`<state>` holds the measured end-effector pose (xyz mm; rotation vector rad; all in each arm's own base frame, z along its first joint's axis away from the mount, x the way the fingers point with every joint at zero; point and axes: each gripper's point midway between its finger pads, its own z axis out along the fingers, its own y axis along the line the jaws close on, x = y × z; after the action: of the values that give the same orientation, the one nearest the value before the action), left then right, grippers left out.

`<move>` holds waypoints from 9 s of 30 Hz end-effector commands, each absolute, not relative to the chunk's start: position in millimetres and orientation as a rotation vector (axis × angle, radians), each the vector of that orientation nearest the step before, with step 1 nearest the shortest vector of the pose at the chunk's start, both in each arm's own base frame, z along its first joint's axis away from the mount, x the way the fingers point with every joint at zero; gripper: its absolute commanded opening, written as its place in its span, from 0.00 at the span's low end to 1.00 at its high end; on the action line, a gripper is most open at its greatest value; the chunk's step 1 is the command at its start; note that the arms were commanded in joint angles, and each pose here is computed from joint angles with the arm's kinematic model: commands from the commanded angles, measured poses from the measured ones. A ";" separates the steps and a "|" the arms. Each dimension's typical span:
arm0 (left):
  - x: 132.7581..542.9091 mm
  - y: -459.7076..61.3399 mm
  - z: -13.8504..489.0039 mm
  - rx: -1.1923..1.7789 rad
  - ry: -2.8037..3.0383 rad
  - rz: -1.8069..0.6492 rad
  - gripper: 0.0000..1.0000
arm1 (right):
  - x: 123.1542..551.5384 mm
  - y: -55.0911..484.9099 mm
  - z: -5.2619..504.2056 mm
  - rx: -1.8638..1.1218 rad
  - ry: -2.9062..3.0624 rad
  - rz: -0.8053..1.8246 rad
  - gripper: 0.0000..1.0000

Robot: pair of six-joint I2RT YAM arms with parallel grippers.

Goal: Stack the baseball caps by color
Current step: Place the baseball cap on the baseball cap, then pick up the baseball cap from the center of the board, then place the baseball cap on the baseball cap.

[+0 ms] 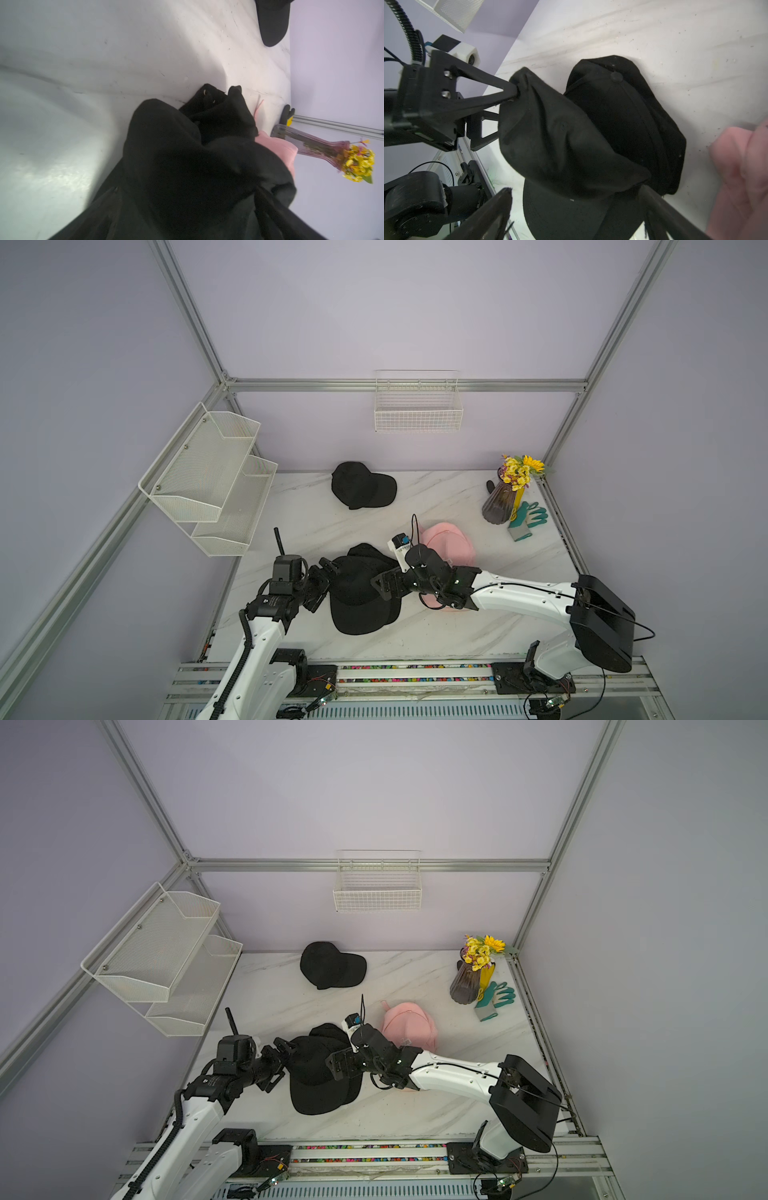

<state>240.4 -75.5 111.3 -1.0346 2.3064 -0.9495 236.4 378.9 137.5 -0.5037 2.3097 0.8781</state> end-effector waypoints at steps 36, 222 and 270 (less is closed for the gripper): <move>285.1 -52.6 152.0 -0.689 2.252 -0.648 1.00 | 293.1 333.6 122.7 -0.223 2.378 0.706 0.97; 331.7 -276.2 398.8 0.675 2.050 -1.498 0.00 | 348.1 270.3 329.2 -0.579 1.839 1.415 0.59; 270.2 -219.1 381.4 0.419 2.149 -1.613 0.00 | 227.6 321.3 291.7 0.389 2.155 1.255 0.00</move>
<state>273.4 -217.9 348.7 0.3734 2.2511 -1.5672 239.1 319.9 304.6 0.3808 2.0881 1.2774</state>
